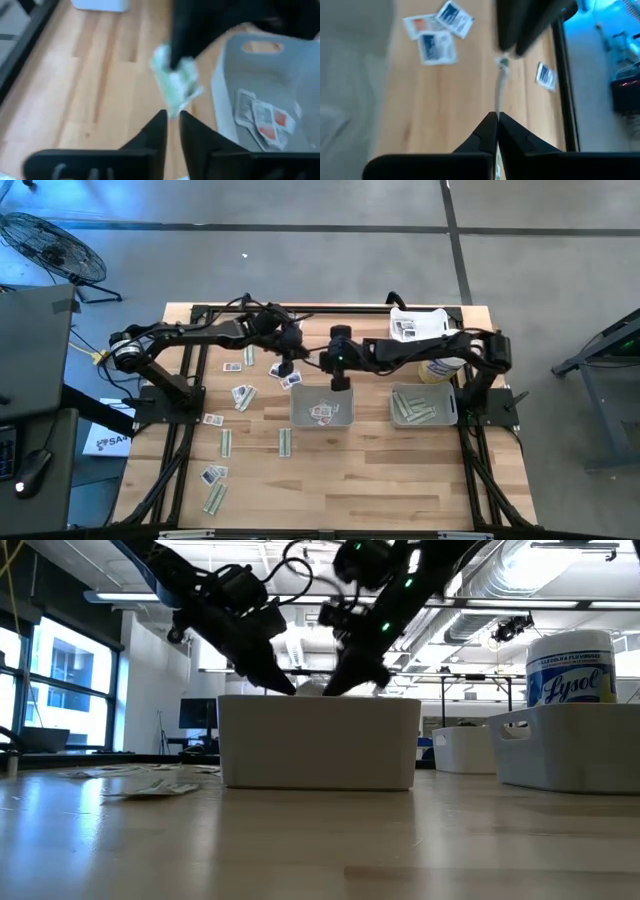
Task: Pick & Place First Aid Supplies
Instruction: Put the green pad into the right gray bin
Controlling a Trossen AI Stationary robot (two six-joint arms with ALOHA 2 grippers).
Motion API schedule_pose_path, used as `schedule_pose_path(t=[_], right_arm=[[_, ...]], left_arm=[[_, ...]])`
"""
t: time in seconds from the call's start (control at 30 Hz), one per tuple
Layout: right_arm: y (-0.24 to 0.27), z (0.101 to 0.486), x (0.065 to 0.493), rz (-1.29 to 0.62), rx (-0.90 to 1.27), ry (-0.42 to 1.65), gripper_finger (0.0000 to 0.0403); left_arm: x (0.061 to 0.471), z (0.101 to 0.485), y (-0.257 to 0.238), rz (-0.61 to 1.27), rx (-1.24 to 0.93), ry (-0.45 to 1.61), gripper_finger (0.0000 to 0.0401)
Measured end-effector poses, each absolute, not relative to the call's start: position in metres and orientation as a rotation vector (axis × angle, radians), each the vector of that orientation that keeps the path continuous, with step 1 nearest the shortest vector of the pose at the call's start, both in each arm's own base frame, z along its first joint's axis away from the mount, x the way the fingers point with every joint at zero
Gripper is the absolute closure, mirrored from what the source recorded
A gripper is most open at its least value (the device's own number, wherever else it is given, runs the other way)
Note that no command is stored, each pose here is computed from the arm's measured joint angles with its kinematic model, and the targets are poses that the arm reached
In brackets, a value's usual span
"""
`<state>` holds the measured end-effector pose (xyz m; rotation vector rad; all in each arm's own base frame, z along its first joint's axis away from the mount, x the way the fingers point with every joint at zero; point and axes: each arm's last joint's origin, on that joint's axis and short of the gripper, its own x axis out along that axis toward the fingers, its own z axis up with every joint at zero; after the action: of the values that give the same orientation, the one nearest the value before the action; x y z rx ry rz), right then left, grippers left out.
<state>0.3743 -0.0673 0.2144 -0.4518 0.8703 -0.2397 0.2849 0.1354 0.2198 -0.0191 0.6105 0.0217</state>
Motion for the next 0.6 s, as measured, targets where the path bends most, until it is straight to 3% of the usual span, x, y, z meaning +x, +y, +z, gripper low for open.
schedule_pose_path(t=[0.3, 0.6], right_arm=[[-0.031, 0.258, 0.3, -0.197, -0.179, 1.175, 0.0401], [0.002, 0.295, 0.221, -0.442, 0.221, 1.363, 0.0401]], left_arm=[[0.286, 0.238, 0.139, 0.061, 0.019, 0.707, 0.0226], [0.283, 0.228, 0.138, 0.099, 0.018, 0.733, 0.0213]])
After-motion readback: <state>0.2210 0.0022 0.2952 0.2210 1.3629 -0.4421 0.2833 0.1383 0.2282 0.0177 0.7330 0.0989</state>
